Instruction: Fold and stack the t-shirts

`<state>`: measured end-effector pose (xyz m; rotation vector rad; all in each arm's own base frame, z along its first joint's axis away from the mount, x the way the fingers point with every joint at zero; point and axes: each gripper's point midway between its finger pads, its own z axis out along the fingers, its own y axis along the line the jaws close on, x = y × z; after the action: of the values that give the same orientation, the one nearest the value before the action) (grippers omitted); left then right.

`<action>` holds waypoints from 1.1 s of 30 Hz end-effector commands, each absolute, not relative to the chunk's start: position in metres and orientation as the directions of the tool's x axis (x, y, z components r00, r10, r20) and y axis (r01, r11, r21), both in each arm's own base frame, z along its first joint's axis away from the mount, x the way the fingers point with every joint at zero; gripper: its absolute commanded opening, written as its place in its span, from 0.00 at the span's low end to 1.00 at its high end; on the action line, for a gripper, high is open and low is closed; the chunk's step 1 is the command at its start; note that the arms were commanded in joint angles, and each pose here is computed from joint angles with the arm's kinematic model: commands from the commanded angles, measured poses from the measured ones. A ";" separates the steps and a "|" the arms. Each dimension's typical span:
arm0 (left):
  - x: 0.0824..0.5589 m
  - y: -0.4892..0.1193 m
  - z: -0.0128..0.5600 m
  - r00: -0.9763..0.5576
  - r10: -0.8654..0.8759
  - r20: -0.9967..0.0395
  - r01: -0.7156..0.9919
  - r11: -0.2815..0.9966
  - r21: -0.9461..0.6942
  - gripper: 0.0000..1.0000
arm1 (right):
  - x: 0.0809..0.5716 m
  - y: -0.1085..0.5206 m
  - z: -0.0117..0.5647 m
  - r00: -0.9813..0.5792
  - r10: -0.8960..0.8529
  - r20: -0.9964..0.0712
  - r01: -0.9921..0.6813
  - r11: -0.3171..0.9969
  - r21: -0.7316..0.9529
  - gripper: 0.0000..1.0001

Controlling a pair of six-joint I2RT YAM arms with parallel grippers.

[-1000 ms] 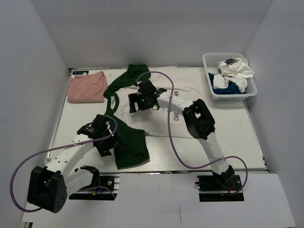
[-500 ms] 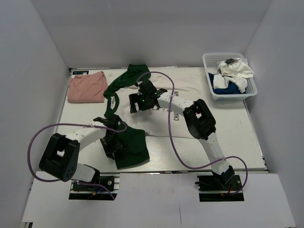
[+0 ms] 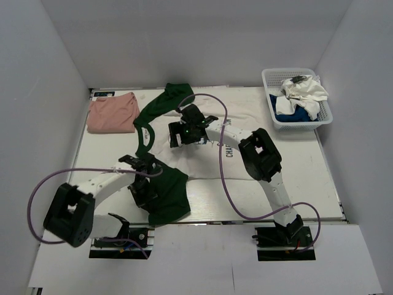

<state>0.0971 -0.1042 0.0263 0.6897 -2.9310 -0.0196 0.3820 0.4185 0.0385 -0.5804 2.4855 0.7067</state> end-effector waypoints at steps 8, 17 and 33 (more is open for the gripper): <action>0.041 -0.122 0.069 -0.841 -0.437 0.320 -0.479 0.875 -0.066 0.00 | 0.396 0.377 0.015 -0.846 -0.218 -0.486 -0.408 0.852 0.327 0.90; 0.009 -0.115 0.082 -0.829 -0.384 0.407 -0.443 0.894 -0.060 0.23 | 0.398 0.383 0.020 -0.838 -0.225 -0.497 -0.428 0.836 0.344 0.90; 0.190 -0.148 0.094 -0.955 -0.295 -0.028 -0.290 0.951 -0.108 0.85 | 0.407 0.374 0.046 -0.782 -0.259 -0.568 -0.487 0.822 0.296 0.90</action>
<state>0.1209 -0.1379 0.0951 0.5004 -2.9263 0.1297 0.3993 0.3996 0.0401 -0.5454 2.4873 0.6974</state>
